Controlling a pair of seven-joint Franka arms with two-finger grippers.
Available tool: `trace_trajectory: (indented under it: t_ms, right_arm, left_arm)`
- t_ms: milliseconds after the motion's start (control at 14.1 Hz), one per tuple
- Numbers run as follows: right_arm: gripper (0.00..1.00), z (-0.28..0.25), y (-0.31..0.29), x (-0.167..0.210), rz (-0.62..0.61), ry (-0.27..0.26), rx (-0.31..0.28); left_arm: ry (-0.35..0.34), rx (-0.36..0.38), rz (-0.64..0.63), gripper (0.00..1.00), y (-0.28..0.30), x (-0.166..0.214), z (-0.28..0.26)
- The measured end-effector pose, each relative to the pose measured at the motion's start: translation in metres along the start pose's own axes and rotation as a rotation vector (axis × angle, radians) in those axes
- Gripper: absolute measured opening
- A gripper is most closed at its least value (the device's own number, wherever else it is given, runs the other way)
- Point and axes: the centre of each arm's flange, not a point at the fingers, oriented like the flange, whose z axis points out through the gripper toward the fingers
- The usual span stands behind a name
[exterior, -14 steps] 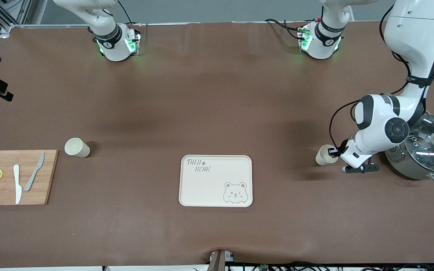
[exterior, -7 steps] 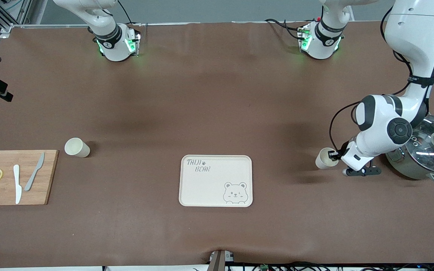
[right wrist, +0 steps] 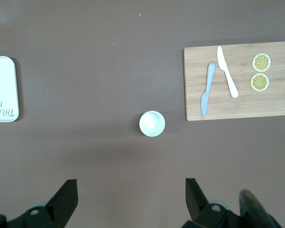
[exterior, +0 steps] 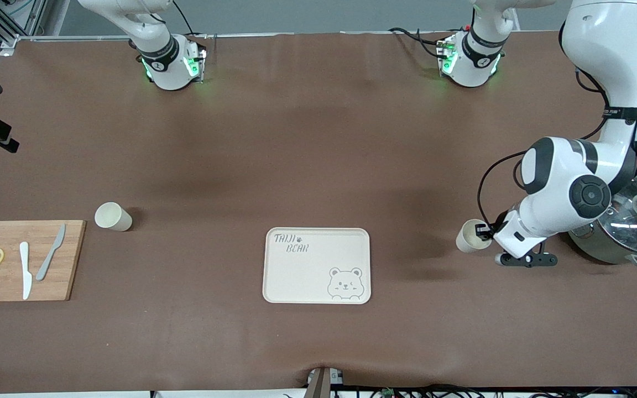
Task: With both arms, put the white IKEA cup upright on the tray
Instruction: 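Lift the cup with the left gripper and carry it to the tray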
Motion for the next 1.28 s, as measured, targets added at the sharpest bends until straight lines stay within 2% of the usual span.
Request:
trace_trajectory:
  t_ms: [850,1276]
  right_arm:
    - [1.00,0.007,0.000,0.005,0.000,-0.004,-0.001]
    - [1.00,0.041,0.001,0.021,0.002,-0.059,-0.002]
  left_arm:
    - [0.048,-0.019,0.057,0.03,0.055,0.024,-0.005]
    - [0.044,-0.030,0.028,0.03,0.100,0.028,0.010]
